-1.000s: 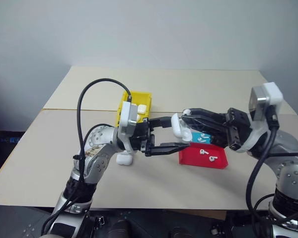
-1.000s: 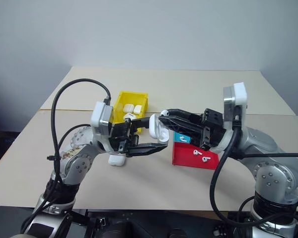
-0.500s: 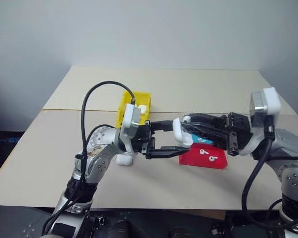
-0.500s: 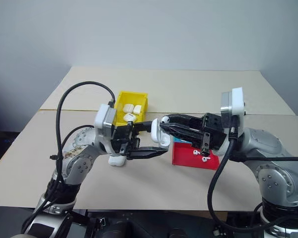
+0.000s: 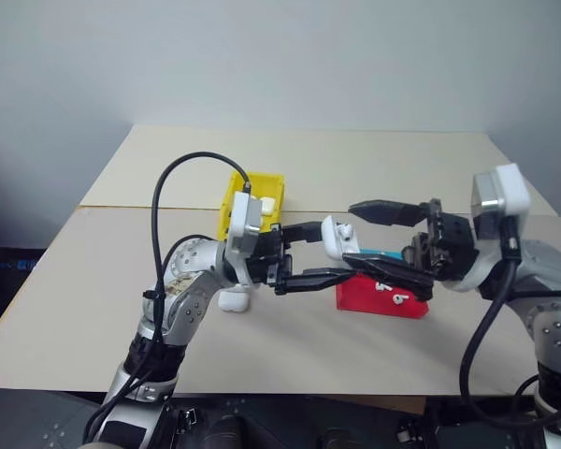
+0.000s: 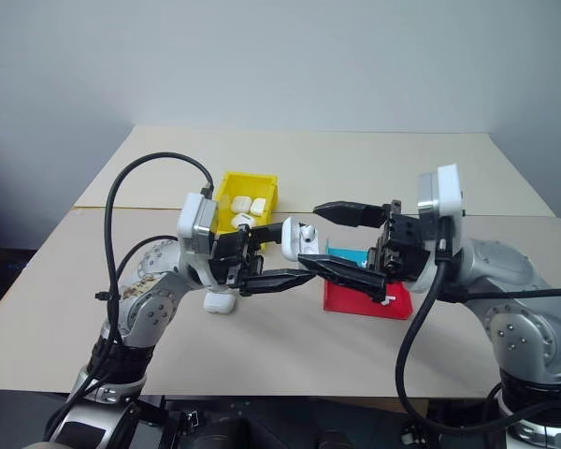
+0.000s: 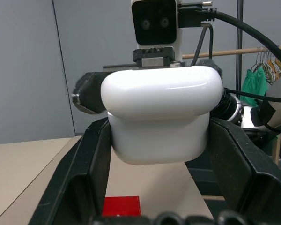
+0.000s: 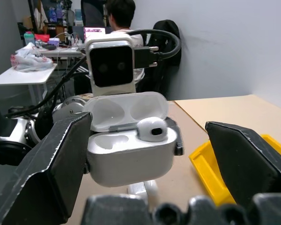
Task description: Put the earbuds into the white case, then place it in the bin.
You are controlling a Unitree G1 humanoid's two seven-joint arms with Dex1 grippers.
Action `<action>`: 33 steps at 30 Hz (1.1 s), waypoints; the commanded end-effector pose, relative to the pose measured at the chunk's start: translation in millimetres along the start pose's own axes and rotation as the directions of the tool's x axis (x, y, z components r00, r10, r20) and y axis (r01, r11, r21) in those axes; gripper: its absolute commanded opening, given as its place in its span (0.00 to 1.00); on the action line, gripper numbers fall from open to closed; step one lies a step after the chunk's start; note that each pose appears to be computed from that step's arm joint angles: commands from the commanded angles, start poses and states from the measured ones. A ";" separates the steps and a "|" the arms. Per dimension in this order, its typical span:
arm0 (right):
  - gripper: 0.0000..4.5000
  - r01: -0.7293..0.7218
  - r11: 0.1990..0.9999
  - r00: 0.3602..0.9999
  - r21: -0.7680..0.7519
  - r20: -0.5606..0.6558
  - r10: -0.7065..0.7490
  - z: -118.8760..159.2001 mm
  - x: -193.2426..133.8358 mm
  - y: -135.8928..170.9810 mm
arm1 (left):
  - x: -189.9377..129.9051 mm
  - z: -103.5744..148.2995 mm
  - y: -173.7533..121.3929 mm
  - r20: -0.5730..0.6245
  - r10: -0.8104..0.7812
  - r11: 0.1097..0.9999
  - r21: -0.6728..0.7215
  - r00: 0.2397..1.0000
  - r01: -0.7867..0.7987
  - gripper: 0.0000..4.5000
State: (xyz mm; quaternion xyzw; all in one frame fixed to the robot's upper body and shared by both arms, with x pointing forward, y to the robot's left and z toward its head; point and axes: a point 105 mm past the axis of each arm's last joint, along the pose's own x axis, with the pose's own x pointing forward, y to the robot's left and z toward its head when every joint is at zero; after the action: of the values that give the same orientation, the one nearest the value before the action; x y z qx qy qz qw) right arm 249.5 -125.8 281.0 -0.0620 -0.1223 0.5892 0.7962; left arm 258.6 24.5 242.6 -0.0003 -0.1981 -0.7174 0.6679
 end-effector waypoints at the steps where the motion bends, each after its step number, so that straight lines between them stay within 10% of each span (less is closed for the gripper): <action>1: 1.00 0.058 0.995 0.996 -0.077 -0.064 -0.063 13.6 -16.5 -20.5 | 0.7 13.7 -3.4 0.019 -0.020 0.998 0.065 1.000 0.019 0.62; 11: 1.00 -0.059 0.918 0.584 -0.392 -0.759 -0.287 -63.2 -26.9 -104.8 | 0.2 14.8 -5.9 0.031 0.001 0.998 0.070 1.000 -0.003 0.62; 21: 1.00 -0.308 0.893 0.372 -0.329 -0.905 -0.205 -98.0 -20.4 -136.6 | -7.7 13.5 -4.2 0.023 0.068 0.995 0.075 0.997 -0.069 0.62; 27: 0.65 -0.400 0.879 0.334 -0.260 -0.934 -0.124 -106.2 -20.8 -142.7 | -5.2 13.4 -8.4 0.040 0.067 0.995 0.065 0.997 -0.070 0.62; 33: 0.65 -0.496 0.848 0.295 -0.187 -0.955 -0.038 -110.1 -22.8 -139.4 | 1.2 14.9 -10.3 0.054 0.049 0.997 0.060 0.997 -0.053 0.62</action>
State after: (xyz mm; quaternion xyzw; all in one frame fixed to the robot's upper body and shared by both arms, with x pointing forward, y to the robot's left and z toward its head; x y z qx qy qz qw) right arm 401.7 -185.0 192.8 -0.5777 0.2514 0.5046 0.5903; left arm 255.4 32.5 241.1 -0.0130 -0.2093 -0.6838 0.6989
